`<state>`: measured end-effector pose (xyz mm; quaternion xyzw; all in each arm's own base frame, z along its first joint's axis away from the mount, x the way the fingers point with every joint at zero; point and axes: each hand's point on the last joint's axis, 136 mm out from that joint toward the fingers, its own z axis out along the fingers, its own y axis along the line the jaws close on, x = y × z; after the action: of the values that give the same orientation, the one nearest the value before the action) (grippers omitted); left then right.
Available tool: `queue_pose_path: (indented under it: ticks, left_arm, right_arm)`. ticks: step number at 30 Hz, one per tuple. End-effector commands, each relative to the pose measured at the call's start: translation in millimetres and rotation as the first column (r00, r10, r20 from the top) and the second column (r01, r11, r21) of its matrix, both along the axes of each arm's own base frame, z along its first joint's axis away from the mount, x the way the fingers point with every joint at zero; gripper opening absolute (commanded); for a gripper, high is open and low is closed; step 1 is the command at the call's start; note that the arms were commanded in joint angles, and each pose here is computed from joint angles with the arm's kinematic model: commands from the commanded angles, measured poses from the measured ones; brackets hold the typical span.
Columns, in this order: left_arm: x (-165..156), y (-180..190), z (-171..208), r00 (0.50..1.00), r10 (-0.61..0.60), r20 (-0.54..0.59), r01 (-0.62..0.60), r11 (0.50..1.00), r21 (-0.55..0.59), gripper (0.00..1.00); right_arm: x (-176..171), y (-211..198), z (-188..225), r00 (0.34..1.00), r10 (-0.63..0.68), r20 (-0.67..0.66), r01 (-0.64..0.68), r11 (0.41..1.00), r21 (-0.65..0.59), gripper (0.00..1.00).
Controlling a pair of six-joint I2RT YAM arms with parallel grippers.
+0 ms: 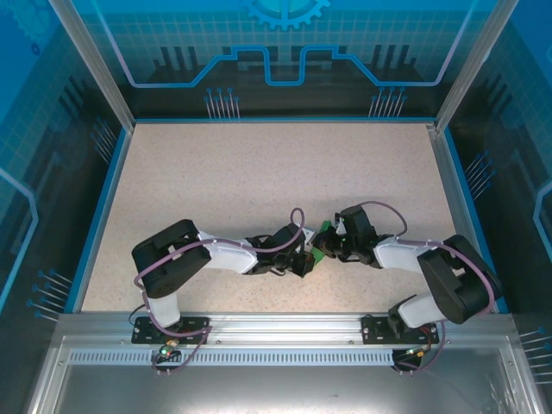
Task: Fold a paper plane with a square sheet of paper (pick it up from the middle)
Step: Fold the wing for the fifth time at the center of the table.
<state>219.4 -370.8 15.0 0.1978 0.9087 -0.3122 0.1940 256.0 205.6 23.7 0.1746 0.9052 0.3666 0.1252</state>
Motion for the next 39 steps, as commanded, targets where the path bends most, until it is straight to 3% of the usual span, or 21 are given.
queue_pose_path:
  ticks: [1, 12, 39]
  left_arm:
    - [-27.5, 44.1, -56.6, 0.993, -0.010, -0.113, 0.032, 0.980, 0.199, 0.00]
    - [-33.4, 51.4, -63.4, 0.991, -0.014, -0.130, 0.042, 0.975, 0.218, 0.00]
    - [-45.8, 69.3, -75.1, 0.987, -0.021, -0.161, 0.064, 0.960, 0.273, 0.00]
  right_arm:
    - [19.0, -2.1, 2.4, 0.998, -0.021, 0.053, 0.023, 0.999, -0.047, 0.09]
    - [40.5, -22.2, -14.2, 0.997, -0.057, 0.048, 0.064, 0.988, -0.142, 0.08]
    - [88.8, -53.6, -6.3, 0.986, -0.146, 0.083, 0.156, 0.980, -0.123, 0.09]
